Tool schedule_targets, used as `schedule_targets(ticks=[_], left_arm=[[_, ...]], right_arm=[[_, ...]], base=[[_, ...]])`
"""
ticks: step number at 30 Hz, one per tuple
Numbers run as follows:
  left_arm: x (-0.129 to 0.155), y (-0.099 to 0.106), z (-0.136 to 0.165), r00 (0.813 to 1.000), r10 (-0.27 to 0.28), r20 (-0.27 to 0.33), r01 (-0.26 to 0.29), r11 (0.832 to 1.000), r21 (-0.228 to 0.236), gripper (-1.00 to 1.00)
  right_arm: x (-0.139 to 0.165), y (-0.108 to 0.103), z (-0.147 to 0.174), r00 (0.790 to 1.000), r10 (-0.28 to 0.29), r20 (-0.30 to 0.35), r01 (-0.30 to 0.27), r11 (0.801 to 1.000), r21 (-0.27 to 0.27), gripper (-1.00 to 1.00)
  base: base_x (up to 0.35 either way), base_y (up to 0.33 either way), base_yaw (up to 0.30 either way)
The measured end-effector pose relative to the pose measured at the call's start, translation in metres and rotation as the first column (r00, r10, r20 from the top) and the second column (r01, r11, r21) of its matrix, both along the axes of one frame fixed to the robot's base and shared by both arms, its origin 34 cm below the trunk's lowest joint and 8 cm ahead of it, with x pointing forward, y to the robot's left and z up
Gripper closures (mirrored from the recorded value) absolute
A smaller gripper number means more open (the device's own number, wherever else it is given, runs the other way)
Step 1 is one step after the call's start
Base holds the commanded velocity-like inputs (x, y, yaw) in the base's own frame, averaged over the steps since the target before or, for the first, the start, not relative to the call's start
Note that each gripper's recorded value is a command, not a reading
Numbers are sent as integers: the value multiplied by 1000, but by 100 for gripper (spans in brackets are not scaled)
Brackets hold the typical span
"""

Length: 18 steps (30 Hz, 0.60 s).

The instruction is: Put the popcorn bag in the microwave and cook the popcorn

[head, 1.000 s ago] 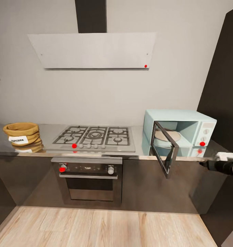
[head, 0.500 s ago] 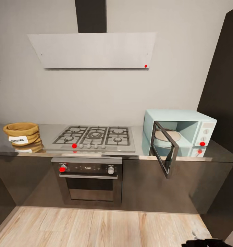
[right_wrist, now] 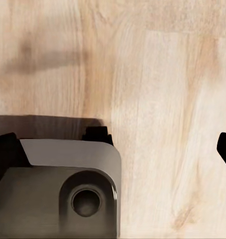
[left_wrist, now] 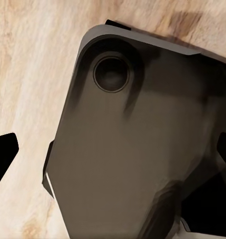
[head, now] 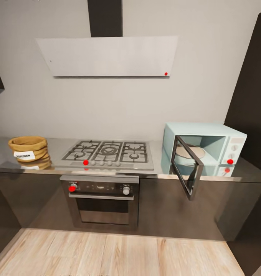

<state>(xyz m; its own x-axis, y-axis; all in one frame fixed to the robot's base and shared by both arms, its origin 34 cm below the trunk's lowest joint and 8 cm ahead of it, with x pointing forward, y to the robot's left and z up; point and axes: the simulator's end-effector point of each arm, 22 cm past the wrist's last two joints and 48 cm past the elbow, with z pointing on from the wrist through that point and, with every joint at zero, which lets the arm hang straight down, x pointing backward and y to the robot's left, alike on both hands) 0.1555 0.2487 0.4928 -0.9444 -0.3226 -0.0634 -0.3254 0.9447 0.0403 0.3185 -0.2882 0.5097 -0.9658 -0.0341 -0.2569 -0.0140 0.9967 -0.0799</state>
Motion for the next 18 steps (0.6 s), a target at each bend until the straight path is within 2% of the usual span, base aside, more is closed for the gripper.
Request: schedule_targets(ticks=[9,18], left_arm=[[0,1,0,1000,2,0,-2,1000,4,-100],[0,1,0,1000,1,0,-1,1000,6,-100]], right_arm=[[0,2,0,1000,9,1,-9,1000,2,-100],[-5,3,-2,1000,14,-25,-14,1000,3,-100]], base=[[0,0,273],[0,0,276]])
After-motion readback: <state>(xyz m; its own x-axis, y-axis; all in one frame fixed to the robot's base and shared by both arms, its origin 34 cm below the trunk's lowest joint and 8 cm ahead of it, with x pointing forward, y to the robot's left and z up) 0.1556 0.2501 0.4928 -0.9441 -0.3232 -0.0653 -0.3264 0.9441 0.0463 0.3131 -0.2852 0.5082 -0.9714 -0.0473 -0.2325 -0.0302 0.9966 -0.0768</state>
